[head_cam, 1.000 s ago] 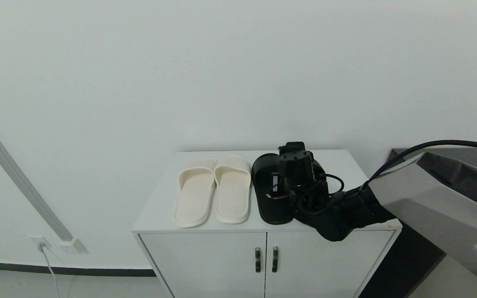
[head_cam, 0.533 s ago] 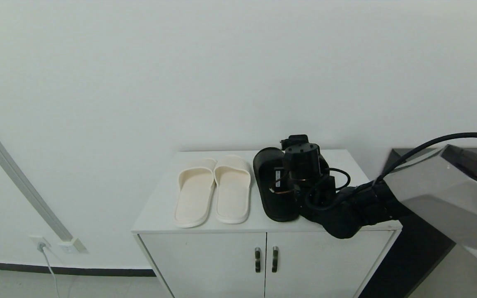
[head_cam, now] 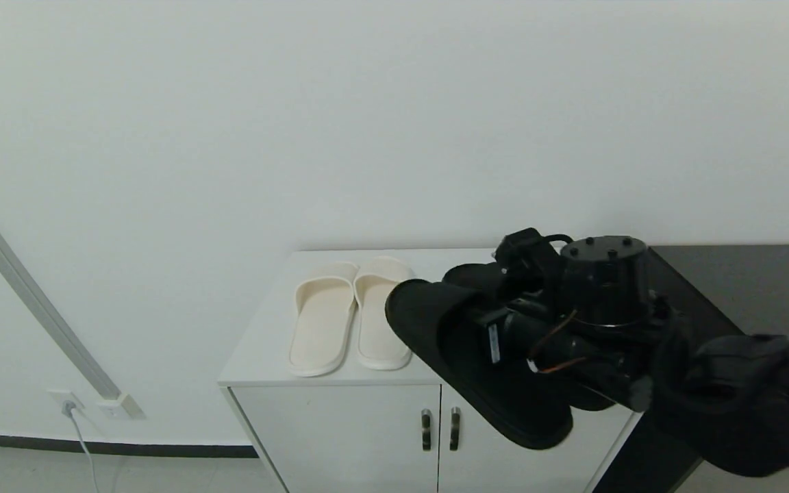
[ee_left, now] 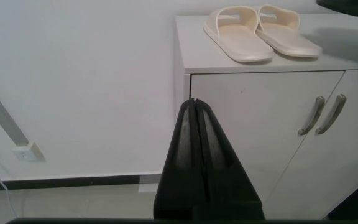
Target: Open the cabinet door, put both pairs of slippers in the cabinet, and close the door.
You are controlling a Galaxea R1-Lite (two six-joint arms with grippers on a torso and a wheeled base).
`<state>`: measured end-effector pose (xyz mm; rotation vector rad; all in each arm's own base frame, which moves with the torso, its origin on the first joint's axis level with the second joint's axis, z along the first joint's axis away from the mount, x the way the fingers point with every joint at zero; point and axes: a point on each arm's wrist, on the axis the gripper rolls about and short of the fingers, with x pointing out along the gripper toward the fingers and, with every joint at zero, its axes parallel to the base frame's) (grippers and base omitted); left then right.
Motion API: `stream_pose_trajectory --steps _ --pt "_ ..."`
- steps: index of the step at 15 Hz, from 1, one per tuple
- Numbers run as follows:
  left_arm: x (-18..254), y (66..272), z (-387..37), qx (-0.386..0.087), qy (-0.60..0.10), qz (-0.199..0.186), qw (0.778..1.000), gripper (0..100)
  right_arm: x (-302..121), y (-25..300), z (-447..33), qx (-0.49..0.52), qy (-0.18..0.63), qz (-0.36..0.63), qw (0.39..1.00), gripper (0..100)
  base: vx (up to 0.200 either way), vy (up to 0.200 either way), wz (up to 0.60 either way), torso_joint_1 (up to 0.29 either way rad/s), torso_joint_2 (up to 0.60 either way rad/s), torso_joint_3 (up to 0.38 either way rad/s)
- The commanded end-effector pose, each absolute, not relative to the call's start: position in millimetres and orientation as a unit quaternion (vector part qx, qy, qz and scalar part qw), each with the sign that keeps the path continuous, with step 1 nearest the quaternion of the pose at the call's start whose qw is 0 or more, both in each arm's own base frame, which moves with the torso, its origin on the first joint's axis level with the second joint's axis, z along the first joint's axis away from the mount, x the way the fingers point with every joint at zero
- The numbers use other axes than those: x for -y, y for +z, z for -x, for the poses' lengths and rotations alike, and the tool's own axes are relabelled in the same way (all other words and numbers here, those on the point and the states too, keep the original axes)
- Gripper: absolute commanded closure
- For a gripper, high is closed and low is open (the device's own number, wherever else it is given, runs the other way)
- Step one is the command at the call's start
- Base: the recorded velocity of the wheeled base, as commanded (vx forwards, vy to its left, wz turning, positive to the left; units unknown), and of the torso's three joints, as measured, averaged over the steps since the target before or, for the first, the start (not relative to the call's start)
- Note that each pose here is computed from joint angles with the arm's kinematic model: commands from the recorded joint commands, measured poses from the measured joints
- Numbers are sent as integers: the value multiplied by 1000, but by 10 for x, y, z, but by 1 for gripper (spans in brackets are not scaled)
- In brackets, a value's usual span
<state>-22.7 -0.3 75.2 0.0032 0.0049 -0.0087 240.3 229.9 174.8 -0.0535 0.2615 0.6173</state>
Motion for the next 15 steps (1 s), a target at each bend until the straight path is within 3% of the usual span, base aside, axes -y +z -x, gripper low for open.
stream_pose_trajectory --steps 1,7,15 --pt "3 752 227 -2 -5 -2 1000 100 -1980 1914 -2022 -118 365 16 924 100 0 0 0 0 0 0" --pt "3 752 227 -2 -5 -2 1000 100 -1907 1792 -1933 -134 378 31 916 100 0 0 0 0 0 0" --pt "3 752 227 -2 -5 0 1000 100 -1856 1724 -1868 -137 385 59 911 100 -175 0 0 2 2 2"
